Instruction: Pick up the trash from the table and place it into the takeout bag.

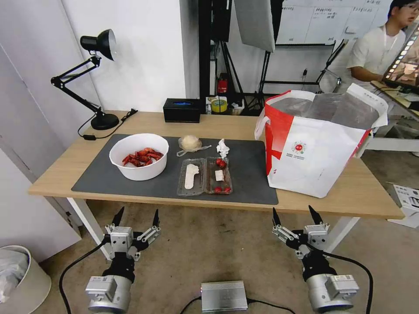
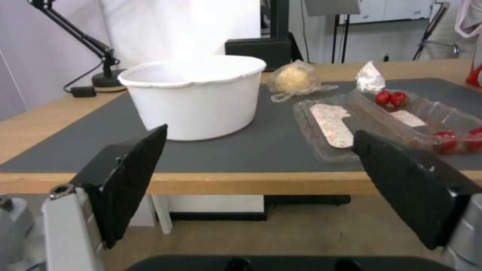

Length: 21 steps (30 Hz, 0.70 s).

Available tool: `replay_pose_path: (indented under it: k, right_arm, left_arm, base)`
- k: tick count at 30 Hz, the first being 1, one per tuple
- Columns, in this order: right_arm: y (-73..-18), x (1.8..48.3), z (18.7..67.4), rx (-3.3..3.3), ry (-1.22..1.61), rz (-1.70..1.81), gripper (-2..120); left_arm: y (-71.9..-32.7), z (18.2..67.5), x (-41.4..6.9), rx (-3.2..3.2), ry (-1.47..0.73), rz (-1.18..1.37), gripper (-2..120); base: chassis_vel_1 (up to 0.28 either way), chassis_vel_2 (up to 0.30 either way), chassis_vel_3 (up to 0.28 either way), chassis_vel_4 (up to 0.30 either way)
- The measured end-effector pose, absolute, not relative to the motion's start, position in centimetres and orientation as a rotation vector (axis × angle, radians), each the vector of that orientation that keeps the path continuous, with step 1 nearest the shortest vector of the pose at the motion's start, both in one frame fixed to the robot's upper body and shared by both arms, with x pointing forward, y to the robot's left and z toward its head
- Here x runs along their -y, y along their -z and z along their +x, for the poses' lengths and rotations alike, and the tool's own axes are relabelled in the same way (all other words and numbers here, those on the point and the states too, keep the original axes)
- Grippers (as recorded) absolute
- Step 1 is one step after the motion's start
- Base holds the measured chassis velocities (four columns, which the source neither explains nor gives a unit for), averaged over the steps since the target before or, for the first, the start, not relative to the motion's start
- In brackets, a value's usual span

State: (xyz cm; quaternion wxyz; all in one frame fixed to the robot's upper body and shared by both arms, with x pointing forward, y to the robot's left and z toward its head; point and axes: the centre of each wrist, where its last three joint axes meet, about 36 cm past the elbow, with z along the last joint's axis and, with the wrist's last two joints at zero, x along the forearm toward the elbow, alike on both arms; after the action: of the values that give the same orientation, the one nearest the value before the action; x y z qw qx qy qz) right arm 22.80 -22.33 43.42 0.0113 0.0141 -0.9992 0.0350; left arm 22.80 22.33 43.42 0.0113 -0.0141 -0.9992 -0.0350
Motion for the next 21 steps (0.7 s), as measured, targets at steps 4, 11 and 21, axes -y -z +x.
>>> replay_pose_path:
  k: [4, 11, 21]
  right_arm:
    - [-43.42, 22.33, 22.80, 3.117, -0.109, 0.044, 100]
    - [-43.42, 22.33, 22.80, 3.117, -0.109, 0.044, 100]
    - [-43.42, 22.33, 22.80, 3.117, -0.109, 0.044, 100]
  left_arm:
    - [-43.42, 22.80, -22.33, 3.117, 0.109, -0.044, 100]
    - [-43.42, 22.80, -22.33, 3.117, 0.109, -0.044, 100]
    - [-43.42, 22.80, -22.33, 3.117, 0.109, -0.044, 100]
  base:
    - [0.000, 0.000, 0.000, 0.000]
    - [0.000, 0.000, 0.000, 0.000]
    - [0.000, 0.000, 0.000, 0.000]
